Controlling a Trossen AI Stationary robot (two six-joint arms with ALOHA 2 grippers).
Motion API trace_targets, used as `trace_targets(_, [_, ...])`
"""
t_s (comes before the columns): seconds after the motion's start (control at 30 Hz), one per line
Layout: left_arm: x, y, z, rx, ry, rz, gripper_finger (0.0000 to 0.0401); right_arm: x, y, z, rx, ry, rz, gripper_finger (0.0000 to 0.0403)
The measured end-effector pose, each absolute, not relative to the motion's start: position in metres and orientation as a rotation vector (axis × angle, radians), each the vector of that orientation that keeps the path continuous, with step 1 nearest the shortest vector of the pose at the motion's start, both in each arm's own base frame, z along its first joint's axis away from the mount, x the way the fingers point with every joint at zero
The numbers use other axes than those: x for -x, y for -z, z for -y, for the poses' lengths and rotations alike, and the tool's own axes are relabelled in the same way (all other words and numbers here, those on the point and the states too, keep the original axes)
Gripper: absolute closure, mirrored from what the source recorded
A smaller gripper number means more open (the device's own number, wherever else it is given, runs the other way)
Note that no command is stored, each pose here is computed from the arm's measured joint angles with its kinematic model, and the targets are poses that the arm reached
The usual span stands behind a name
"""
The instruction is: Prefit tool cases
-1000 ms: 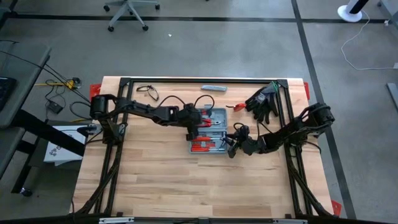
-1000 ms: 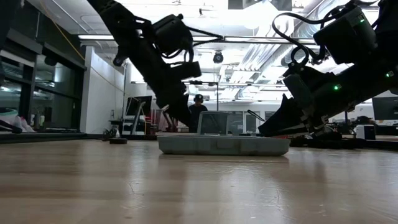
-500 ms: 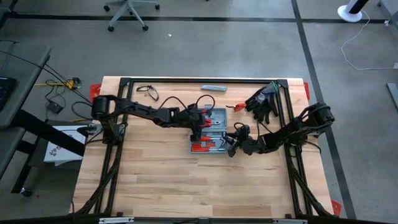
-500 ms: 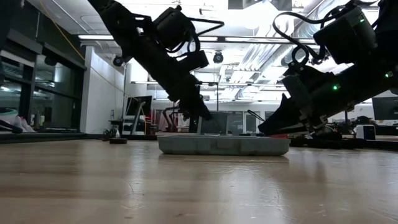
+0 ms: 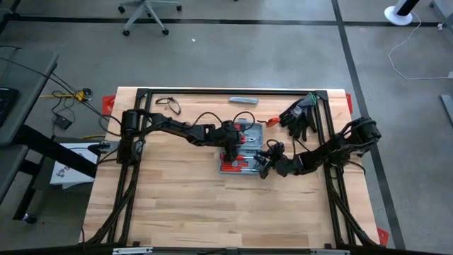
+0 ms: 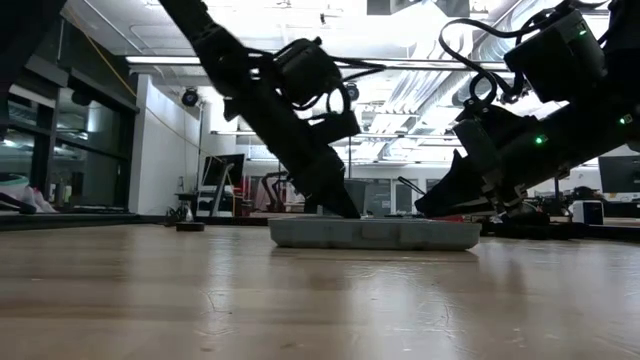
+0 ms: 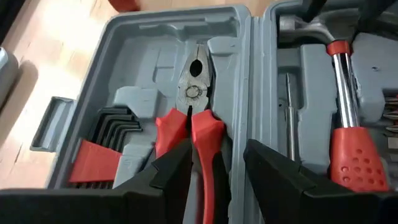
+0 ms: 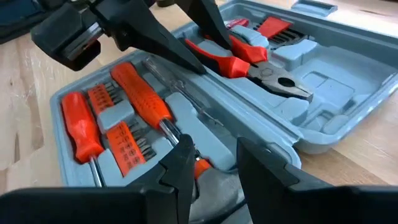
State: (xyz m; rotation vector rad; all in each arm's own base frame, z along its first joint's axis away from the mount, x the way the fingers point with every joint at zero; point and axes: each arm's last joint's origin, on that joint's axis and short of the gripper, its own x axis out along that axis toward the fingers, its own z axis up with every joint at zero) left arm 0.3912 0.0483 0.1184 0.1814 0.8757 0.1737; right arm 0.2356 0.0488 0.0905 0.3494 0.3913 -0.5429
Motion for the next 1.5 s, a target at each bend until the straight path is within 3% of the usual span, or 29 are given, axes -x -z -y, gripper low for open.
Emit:
trace_targets(0.37, [-0.377, -0.117, -0.045, -0.101, -0.174, -1.032, 0.0254, -0.236, -0.091, -0.049, -0.350, 0.540, -0.394, 0.0291])
trace_targets(0.67, [-0.372, -0.128, -0.029, -0.101, -0.133, -1.031, 0.0254, -0.235, -0.089, -0.049, -0.352, 0.540, -0.409, 0.0291])
trace_targets(0.93, [-0.369, -0.144, -0.029, -0.179, -0.204, -1.001, 0.0254, -0.237, -0.090, -0.051, -0.377, 0.492, -0.425, 0.0291])
trace_targets(1.23, [-0.371, -0.146, -0.032, -0.224, -0.261, -0.976, 0.0254, -0.264, -0.107, -0.060, -0.285, 0.425, -0.407, 0.0291])
trace_targets(1.5, [-0.373, -0.148, -0.033, -0.232, -0.271, -0.952, 0.0254, -0.287, -0.077, -0.066, -0.296, 0.462, -0.470, 0.0291])
